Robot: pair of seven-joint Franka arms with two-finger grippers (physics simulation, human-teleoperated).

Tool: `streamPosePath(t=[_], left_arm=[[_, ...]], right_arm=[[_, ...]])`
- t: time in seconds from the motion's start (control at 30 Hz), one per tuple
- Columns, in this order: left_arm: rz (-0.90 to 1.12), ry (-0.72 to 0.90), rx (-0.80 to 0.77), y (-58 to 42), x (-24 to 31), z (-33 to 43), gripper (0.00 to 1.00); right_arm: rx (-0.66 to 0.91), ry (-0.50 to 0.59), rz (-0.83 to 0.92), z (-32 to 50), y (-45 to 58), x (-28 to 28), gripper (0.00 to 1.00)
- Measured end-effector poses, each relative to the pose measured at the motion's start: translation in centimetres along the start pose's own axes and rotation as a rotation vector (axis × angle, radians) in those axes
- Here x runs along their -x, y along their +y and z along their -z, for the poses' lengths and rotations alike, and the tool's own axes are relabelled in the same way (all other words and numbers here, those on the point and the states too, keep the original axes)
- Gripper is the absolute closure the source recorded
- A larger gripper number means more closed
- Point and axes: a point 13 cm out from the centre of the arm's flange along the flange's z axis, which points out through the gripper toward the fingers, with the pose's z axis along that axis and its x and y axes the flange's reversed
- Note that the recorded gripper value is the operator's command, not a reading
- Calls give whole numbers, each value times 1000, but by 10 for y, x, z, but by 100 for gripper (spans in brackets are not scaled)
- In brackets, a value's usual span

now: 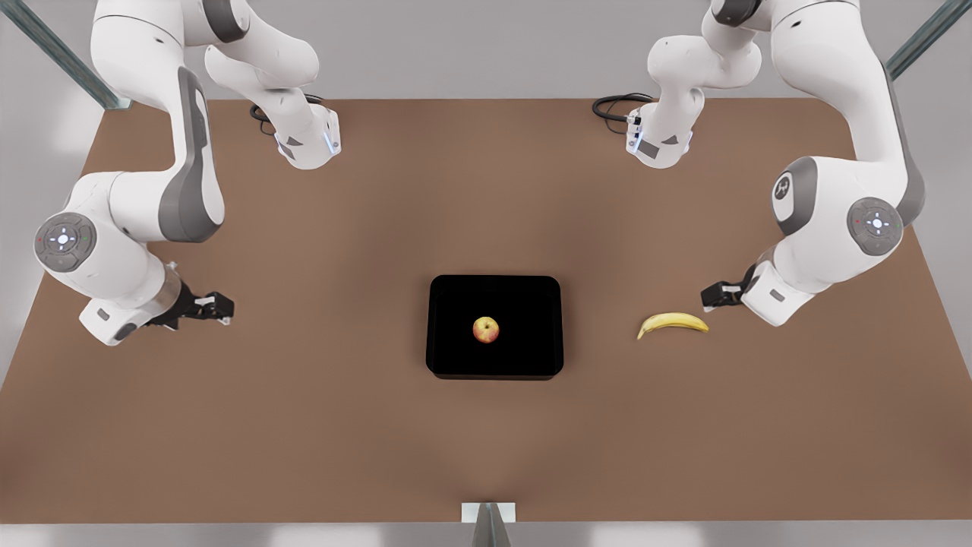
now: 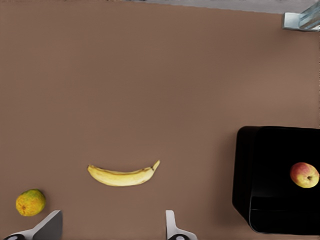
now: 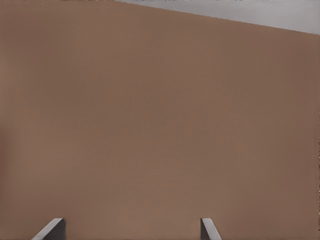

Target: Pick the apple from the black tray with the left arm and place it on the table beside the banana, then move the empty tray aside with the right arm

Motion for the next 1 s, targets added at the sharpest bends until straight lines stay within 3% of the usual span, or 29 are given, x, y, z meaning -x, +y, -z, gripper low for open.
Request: streamPosePath(t=[0.17, 0.33, 0.4, 0.7, 1.0], left_arm=[[-47, 29, -31, -52, -3, -23, 0], [-398, 26, 11, -339, -67, -96, 0], [-413, 24, 30, -389, -90, -129, 0], [-159, -34, 53, -416, -72, -266, 0], [-52, -145, 79, -419, -57, -299, 0]], right_arm=[[-7, -17, -19, 2, -2, 4, 0], [-7, -23, -33, 2, -3, 5, 0], [-7, -24, -37, 2, -3, 6, 0], [-7, -27, -52, 3, -3, 6, 0], [-7, -28, -61, 3, -3, 6, 0]])
